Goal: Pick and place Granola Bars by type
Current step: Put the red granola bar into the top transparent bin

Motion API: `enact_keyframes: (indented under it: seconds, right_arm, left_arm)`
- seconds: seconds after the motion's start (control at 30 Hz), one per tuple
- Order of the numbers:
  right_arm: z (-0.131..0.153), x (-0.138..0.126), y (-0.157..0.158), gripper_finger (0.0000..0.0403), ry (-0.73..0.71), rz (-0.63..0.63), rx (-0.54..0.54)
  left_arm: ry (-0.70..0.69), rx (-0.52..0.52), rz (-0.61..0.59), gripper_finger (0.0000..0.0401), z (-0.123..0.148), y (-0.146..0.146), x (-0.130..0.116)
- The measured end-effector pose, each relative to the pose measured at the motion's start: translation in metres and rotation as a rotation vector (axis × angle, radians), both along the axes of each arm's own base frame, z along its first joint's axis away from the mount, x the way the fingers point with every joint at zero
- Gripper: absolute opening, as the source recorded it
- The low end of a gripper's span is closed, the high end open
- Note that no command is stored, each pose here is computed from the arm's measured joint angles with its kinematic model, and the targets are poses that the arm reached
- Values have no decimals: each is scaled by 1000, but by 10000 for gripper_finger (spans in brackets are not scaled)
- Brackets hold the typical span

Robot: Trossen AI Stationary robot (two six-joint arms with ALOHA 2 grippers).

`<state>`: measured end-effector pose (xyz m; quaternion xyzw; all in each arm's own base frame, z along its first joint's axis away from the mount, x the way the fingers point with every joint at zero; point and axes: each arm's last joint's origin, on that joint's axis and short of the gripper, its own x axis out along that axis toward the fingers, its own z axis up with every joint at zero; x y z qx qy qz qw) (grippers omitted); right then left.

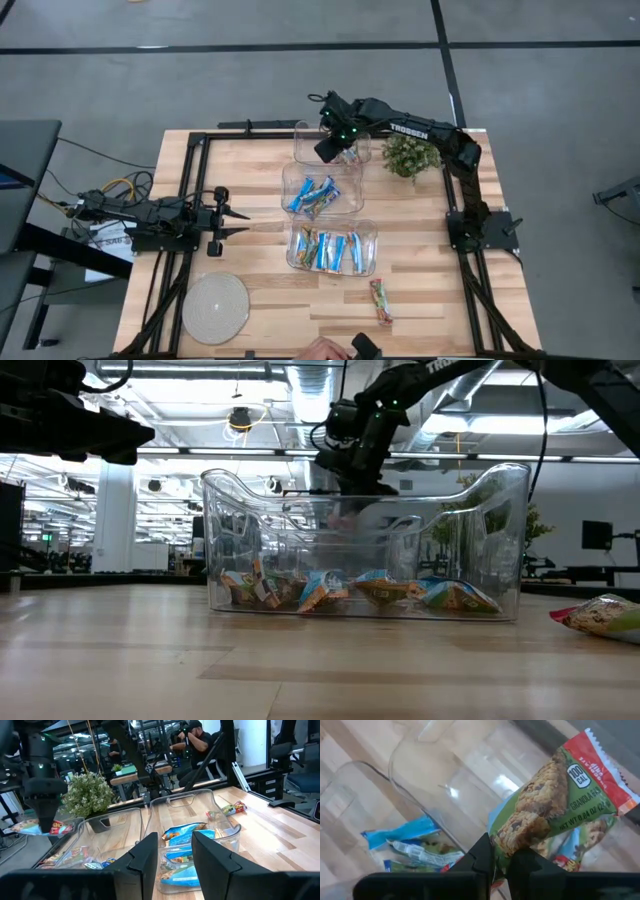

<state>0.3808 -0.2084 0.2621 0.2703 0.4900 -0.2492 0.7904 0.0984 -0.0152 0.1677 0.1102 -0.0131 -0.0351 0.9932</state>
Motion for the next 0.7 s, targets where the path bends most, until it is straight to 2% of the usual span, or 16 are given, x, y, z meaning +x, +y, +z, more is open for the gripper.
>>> enact_keyframes:
  seconds: [0.23, 0.43, 0.7]
  right_arm:
    - [-16, 1, -9, 24, 58, -11, -19]
    - [-28, 4, -10, 26, 87, -6, 6]
    - [-27, 1, -15, 27, 86, 10, -4]
  left_arm:
    - [0, 0, 0, 114, 0, 0, 0]
    - [0, 0, 0, 114, 0, 0, 0]
    - [0, 0, 1, 114, 0, 0, 0]
